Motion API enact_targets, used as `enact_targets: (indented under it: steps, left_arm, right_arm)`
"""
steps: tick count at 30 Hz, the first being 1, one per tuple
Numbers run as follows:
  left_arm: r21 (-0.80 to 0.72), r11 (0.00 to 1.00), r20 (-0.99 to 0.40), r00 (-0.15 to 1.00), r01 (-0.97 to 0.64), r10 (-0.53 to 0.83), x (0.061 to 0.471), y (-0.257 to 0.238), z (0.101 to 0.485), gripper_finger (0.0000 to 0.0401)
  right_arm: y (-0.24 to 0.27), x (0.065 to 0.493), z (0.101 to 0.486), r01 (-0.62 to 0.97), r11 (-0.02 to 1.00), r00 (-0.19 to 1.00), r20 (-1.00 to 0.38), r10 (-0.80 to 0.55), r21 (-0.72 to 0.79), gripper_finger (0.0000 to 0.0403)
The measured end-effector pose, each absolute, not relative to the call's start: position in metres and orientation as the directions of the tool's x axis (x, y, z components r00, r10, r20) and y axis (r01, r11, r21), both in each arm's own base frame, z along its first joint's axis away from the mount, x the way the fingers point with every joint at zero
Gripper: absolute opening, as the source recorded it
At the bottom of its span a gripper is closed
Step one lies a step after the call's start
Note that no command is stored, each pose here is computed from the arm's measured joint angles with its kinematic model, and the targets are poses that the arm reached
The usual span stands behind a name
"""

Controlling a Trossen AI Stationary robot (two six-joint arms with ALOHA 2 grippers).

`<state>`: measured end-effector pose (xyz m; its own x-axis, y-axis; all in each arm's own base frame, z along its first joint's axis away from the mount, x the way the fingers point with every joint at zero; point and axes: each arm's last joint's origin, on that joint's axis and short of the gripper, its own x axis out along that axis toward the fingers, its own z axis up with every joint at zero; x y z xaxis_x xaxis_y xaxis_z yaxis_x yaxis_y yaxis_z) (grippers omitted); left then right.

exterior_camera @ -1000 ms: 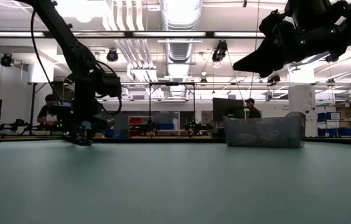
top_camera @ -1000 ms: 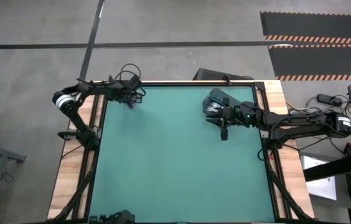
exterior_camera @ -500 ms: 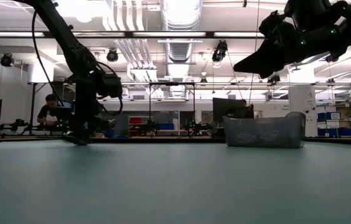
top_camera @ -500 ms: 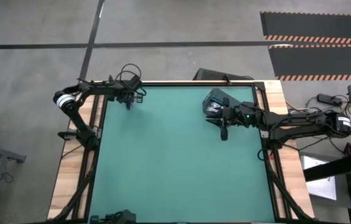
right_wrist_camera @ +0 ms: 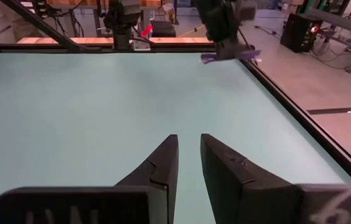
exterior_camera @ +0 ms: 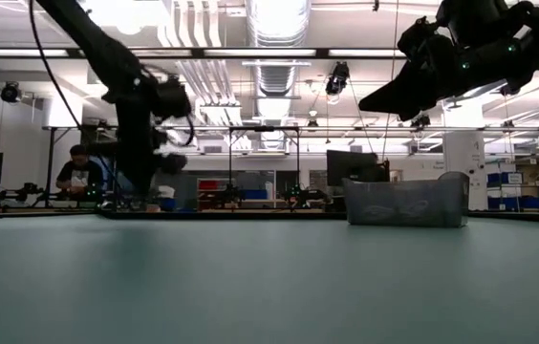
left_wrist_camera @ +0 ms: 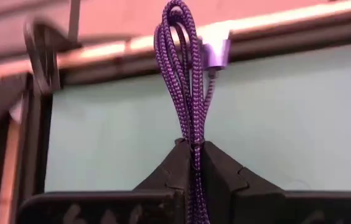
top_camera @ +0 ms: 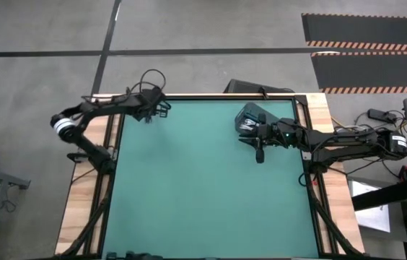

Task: Pick and place USB-C Cables
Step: Put the violet charger cable into the black container

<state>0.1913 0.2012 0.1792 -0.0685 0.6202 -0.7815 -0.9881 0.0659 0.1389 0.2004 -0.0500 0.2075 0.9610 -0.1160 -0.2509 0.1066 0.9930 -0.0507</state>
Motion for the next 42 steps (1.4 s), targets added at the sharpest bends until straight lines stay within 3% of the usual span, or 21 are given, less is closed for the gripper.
enact_targets:
  steps: [4, 10, 20, 32, 42]
  left_arm:
    - [0.101, 0.144, -0.715, 0.028, -0.984, 0.699, 0.203, 0.179, 0.205, 0.001]
    - [0.012, 0.374, -0.591, 0.295, -0.927, 0.751, 0.23, 0.135, 0.238, 0.001]
    - [-0.089, 0.688, -0.29, 0.68, -0.72, 0.673, 0.267, 0.07, 0.261, 0.0011]
    - [-0.056, 0.895, -0.077, 0.896, -0.442, 0.438, 0.289, 0.006, 0.259, 0.0011]
    - [0.021, 0.946, 0.079, 0.944, -0.323, 0.32, 0.304, -0.029, 0.254, 0.0011]
  right_arm:
    - [-0.05, 0.2, 0.208, 0.107, 0.993, 0.961, -0.251, -0.116, -0.052, 0.0059]
    - [-0.05, 0.2, 0.208, 0.106, 0.993, 0.961, -0.25, -0.116, -0.052, 0.0059]
    - [-0.046, 0.203, 0.214, 0.037, 0.998, 0.983, -0.179, -0.045, -0.048, 0.0059]
    - [-0.032, 0.213, 0.214, -0.034, 0.995, 0.995, 0.088, 0.042, -0.096, 0.0059]
    - [-0.026, 0.231, 0.215, -0.113, 0.992, 0.978, 0.172, 0.121, -0.056, 0.0059]
